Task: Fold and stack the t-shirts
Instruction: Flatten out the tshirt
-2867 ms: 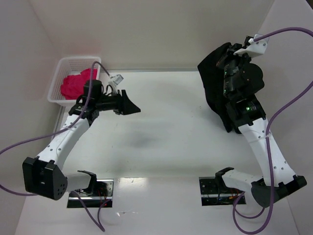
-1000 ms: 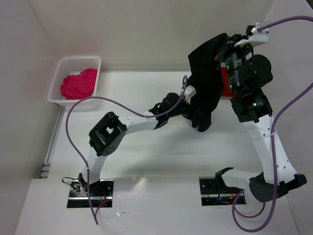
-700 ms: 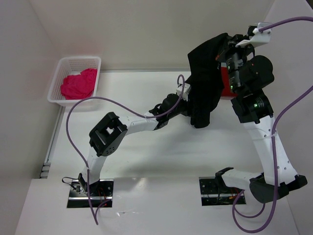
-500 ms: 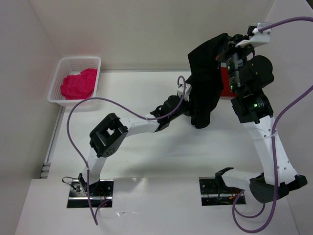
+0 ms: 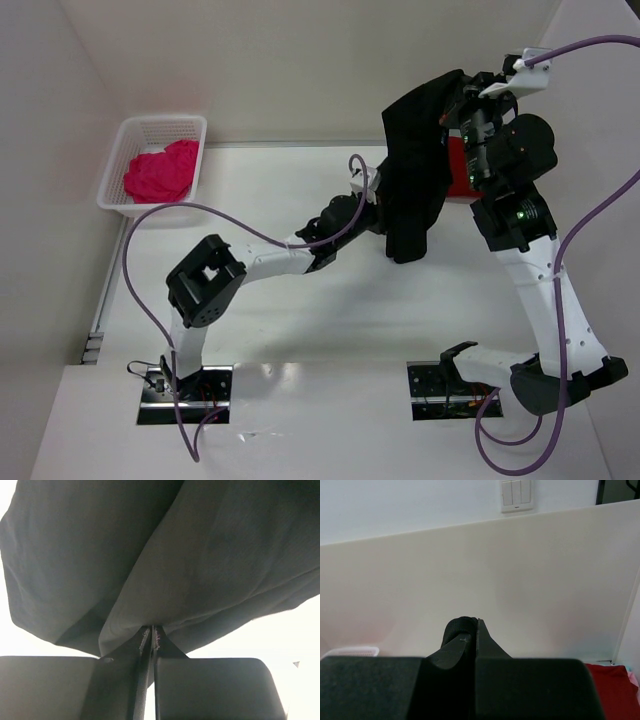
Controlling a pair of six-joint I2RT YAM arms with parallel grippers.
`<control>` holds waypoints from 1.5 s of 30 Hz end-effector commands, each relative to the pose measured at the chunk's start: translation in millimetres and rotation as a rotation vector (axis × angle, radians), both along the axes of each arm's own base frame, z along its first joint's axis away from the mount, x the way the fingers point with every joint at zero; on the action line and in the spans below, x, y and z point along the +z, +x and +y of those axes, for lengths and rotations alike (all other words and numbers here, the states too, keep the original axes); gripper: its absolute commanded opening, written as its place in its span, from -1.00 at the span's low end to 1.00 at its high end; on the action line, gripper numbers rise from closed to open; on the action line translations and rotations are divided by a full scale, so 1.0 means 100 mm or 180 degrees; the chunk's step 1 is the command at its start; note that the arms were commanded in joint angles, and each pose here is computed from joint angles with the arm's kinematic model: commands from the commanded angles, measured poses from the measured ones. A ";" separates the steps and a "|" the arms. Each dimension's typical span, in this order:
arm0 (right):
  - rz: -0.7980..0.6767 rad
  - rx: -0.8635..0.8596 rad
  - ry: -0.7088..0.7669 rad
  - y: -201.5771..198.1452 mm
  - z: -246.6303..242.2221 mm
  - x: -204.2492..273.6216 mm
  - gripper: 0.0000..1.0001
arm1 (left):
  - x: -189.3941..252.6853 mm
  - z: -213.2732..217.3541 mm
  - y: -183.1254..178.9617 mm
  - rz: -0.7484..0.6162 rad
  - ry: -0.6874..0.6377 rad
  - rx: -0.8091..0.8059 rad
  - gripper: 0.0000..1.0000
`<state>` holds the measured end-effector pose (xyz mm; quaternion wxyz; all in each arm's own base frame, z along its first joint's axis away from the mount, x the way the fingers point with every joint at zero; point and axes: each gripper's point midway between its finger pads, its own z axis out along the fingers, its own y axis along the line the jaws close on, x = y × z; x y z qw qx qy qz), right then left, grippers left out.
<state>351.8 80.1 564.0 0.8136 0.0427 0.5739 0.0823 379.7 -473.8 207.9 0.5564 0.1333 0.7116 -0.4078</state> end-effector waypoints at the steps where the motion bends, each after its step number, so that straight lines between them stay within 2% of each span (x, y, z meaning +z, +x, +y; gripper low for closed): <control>1: -0.0282 0.0016 0.0077 -0.16 -0.04 0.25 -1.00 | 0.57 0.02 -0.06 -0.0386 -0.0306 -0.0116 -0.82; 4: -0.0246 -0.0010 0.0075 -0.13 -0.05 0.20 -1.00 | 0.72 0.21 -0.05 -0.0513 -0.0256 -0.0073 -0.95; 5: -0.0273 -0.0011 0.0086 -0.14 -0.05 0.23 -1.00 | 0.86 0.30 -0.08 -0.0558 -0.0300 -0.0071 -0.95; 7: -0.0269 -0.0011 0.0084 -0.15 -0.06 0.21 -1.00 | 0.86 0.48 -0.02 -0.0542 -0.0266 -0.0004 -1.00; 8: -0.0268 -0.0011 0.0084 -0.15 -0.06 0.21 -1.00 | 0.99 0.53 -0.04 -0.0601 -0.0318 -0.0040 -1.00; 10: -0.0296 -0.0011 0.0095 -0.16 -0.06 0.23 -1.00 | 0.98 0.57 0.00 -0.0633 -0.0256 -0.0185 -0.98; 13: -0.0300 0.0016 0.0084 -0.16 -0.04 0.23 -1.00 | 1.04 0.43 -0.16 -0.0692 -0.0190 -0.0604 -0.28; 15: -0.0300 0.0016 0.0084 -0.16 -0.04 0.23 -1.00 | 1.03 0.36 -0.24 -0.0744 -0.0155 -0.0664 -0.02; 20: -0.0300 0.0016 0.0084 -0.16 -0.04 0.23 -1.00 | 0.86 0.09 -0.39 -0.0817 -0.0013 -0.1167 0.26; 23: -0.0300 0.0016 0.0084 -0.16 -0.04 0.23 -1.00 | 0.83 0.01 -0.48 -0.0813 -0.0015 -0.1330 0.34; 27: -0.0304 0.0043 0.0073 -0.14 -0.02 0.24 -1.00 | 0.78 -0.03 -0.39 -0.0786 0.0002 -0.1181 0.34; 31: -0.0304 0.0054 0.0100 -0.14 -0.02 0.25 -1.00 | 0.87 -0.11 -0.28 -0.0845 -0.0042 -0.1111 -0.01; 32: -0.0331 0.0054 0.0110 -0.16 -0.02 0.28 -1.00 | 0.84 -0.13 -0.26 -0.0837 -0.0036 -0.1111 -0.27; 35: -0.0331 0.0054 0.0110 -0.16 -0.02 0.29 -1.00 | 0.88 -0.15 -0.22 -0.0832 -0.0108 -0.1070 -0.67; 36: -0.0331 0.0054 0.0110 -0.16 -0.02 0.29 -1.00 | 0.88 -0.14 -0.21 -0.0830 -0.0108 -0.1041 -0.88; 37: -0.0332 0.0043 0.0084 -0.16 -0.03 0.28 -1.00 | 0.93 -0.12 -0.20 -0.0850 -0.0125 -0.1000 -0.96; 40: -0.0332 0.0043 0.0083 -0.16 -0.03 0.28 -1.00 | 1.06 0.02 -0.19 -0.0918 -0.0130 -0.0876 -1.00; 43: -0.0355 0.0002 0.0074 -0.17 -0.05 0.30 -1.00 | 1.18 0.33 -0.08 -0.0879 -0.0081 -0.0666 -1.00; 44: -0.0381 -0.0029 0.0099 -0.17 -0.07 0.32 -1.00 | 1.36 0.53 -0.05 -0.0960 -0.0092 -0.0542 -1.00; 45: -0.0374 -0.0068 0.0116 -0.17 -0.10 0.32 -1.00 | 1.31 0.64 -0.05 -0.0919 -0.0053 -0.0497 -1.00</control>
